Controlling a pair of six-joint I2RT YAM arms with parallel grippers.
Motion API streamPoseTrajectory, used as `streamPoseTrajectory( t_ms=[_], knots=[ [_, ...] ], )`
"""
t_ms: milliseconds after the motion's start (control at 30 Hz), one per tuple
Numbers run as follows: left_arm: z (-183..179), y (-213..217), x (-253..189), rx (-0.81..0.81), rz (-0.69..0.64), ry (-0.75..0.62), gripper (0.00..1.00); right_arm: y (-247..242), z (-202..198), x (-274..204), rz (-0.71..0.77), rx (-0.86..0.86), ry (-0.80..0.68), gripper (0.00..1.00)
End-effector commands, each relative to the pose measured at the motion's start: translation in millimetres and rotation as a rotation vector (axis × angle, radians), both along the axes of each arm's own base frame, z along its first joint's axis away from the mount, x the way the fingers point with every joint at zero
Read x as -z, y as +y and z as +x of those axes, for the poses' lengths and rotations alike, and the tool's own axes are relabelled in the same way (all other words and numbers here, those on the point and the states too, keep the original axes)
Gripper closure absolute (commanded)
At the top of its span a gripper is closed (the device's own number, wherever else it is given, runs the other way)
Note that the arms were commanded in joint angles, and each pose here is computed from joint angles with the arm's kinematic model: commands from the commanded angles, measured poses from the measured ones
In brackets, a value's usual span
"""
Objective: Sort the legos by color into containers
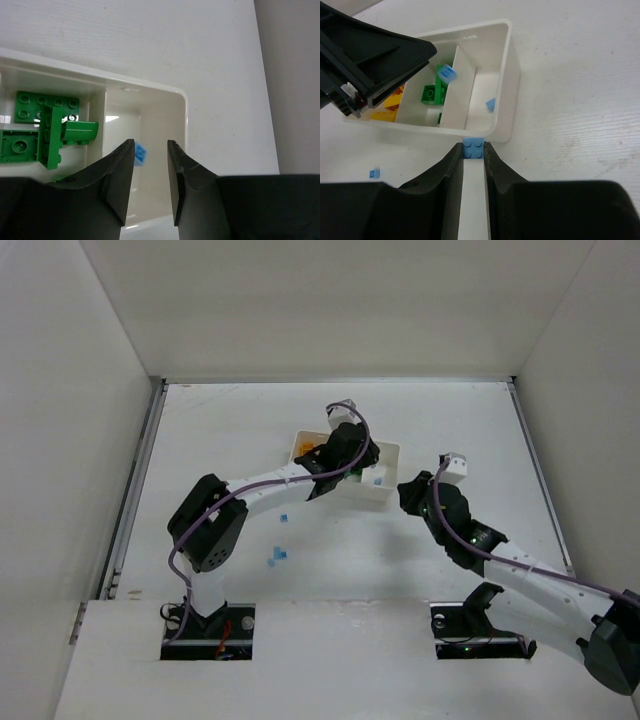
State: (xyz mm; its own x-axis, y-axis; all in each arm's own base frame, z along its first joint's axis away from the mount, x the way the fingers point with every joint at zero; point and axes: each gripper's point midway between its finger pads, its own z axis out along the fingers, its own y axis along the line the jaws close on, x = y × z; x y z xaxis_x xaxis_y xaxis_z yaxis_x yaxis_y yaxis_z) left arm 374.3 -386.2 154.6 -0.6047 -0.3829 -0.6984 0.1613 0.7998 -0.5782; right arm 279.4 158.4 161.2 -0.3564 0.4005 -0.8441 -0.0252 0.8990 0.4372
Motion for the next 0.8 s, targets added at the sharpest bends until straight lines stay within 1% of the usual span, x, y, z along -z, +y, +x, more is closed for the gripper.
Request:
streamPoseTrajectory(
  t_ms=[0, 67, 133, 167, 267, 400, 533, 600, 667, 767],
  knots=[
    [6, -15, -45, 0.027, -0.073, -0.079, 0.68, 4, 13, -18, 0.019, 0.004, -0.041, 0.76],
    [8, -10, -46, 0.019, -0.067, -0.078, 0.64, 9, 19, -19, 0.022, -0.002, -0.04, 0.76],
    [7, -3, -47, 0.013, -0.062, -0.079, 0.63, 16, 25, -20, 0.022, -0.011, -0.037, 0.76],
    [6, 3, -48, 0.008, -0.056, -0.081, 0.64, 19, 30, -20, 0.02, -0.013, -0.036, 0.76],
    [-2, 27, -50, -0.01, -0.034, -0.096, 0.71, 33, 43, -19, -0.003, -0.029, -0.03, 0.75],
    [-23, 81, -30, -0.075, 0.075, -0.092, 0.73, 41, 62, -13, -0.038, -0.018, -0.019, 0.75],
    [-54, 142, 4, -0.148, 0.215, -0.061, 0.69, 43, 78, -9, -0.07, -0.004, -0.011, 0.74],
    [-72, 170, 19, -0.18, 0.271, -0.047, 0.67, 43, 83, -11, -0.083, 0.003, -0.015, 0.69],
    [-87, 193, 33, -0.212, 0.322, -0.028, 0.65, 41, 87, -14, -0.097, 0.013, -0.023, 0.57],
    [-102, 212, 53, -0.228, 0.385, 0.005, 0.65, 39, 88, -20, -0.109, 0.025, -0.041, 0.41]
  ],
)
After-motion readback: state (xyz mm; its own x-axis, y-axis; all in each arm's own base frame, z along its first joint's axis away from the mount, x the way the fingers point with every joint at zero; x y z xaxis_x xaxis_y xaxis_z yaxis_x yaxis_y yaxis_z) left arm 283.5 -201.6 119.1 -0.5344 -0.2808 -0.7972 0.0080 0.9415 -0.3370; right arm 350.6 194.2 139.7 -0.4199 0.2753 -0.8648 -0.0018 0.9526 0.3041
